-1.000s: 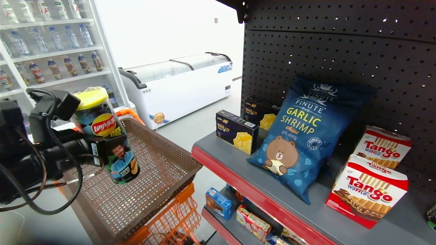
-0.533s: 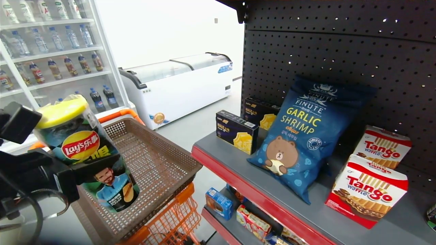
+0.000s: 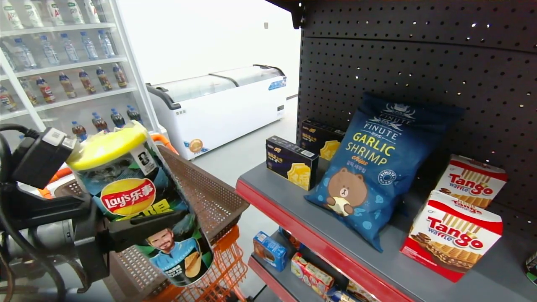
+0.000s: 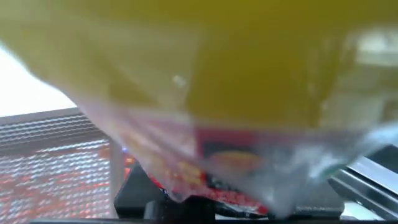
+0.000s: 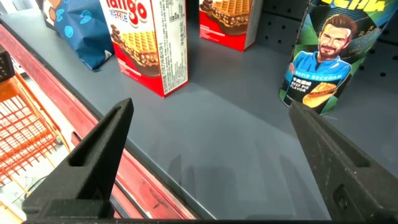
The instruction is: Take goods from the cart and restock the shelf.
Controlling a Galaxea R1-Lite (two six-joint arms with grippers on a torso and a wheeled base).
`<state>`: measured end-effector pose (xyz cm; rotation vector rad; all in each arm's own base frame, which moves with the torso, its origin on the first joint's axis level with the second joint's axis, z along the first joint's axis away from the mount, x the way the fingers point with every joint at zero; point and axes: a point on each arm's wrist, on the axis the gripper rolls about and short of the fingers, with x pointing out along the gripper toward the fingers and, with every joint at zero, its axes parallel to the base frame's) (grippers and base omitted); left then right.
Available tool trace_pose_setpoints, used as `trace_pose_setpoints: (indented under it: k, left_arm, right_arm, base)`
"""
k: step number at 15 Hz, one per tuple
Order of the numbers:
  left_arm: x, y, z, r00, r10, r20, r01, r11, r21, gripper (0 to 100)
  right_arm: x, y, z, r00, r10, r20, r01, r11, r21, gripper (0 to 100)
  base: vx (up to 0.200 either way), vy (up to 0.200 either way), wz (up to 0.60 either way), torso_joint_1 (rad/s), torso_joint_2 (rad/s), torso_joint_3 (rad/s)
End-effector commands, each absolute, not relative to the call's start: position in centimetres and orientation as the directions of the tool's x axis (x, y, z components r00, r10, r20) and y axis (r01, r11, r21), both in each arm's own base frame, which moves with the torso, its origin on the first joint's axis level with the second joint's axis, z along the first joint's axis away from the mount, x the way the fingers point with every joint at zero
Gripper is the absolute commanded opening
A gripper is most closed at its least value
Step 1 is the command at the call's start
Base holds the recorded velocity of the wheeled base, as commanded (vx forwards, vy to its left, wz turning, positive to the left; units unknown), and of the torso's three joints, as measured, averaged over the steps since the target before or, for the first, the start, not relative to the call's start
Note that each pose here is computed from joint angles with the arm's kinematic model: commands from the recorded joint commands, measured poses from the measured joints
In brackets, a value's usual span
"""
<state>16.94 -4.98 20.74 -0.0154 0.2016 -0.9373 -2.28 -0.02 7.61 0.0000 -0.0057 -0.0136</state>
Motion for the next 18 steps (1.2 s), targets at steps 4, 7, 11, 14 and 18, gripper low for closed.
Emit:
trace_pose_setpoints:
  k: [4,7,11,14,18]
  left_arm:
    - [17.1,-6.5,20.2,0.404,-0.899,-0.167,0.892,0.428,-0.147,0]
    - [16.0,-7.5,20.3,0.239,-0.961,-0.143,0.95,0.261,-0.17,0]
    - [15.8,-7.9,20.2,0.212,-0.967,-0.144,0.957,0.235,-0.168,0]
    - [15.6,-7.9,19.8,0.205,-0.967,-0.152,0.956,0.231,-0.179,0]
    - [15.3,-7.9,19.3,0.197,-0.967,-0.162,0.955,0.227,-0.194,0]
  right_arm:
    - [-2.3,0.0,7.6,1.0,-0.011,0.006,0.011,1.0,-0.001,100]
    - [-2.3,0.0,7.6,1.0,-0.011,0.006,0.011,1.0,-0.001,100]
    - [-2.3,0.0,7.6,1.0,-0.011,0.006,0.011,1.0,-0.001,100]
    - [-2.3,0.0,7.6,1.0,-0.011,0.006,0.011,1.0,-0.001,100]
    - [-2.3,0.0,7.6,1.0,-0.011,0.006,0.011,1.0,-0.001,100]
  base:
    - [0.0,0.0,0.0,0.0,0.0,0.0]
    - [0.0,0.0,0.0,0.0,0.0,0.0]
    - [0.0,0.0,-0.15,0.001,0.0,0.002]
    - [0.0,0.0,-0.6,-0.001,0.0,0.001]
    - [0.0,0.0,-0.6,0.002,0.0,0.004]
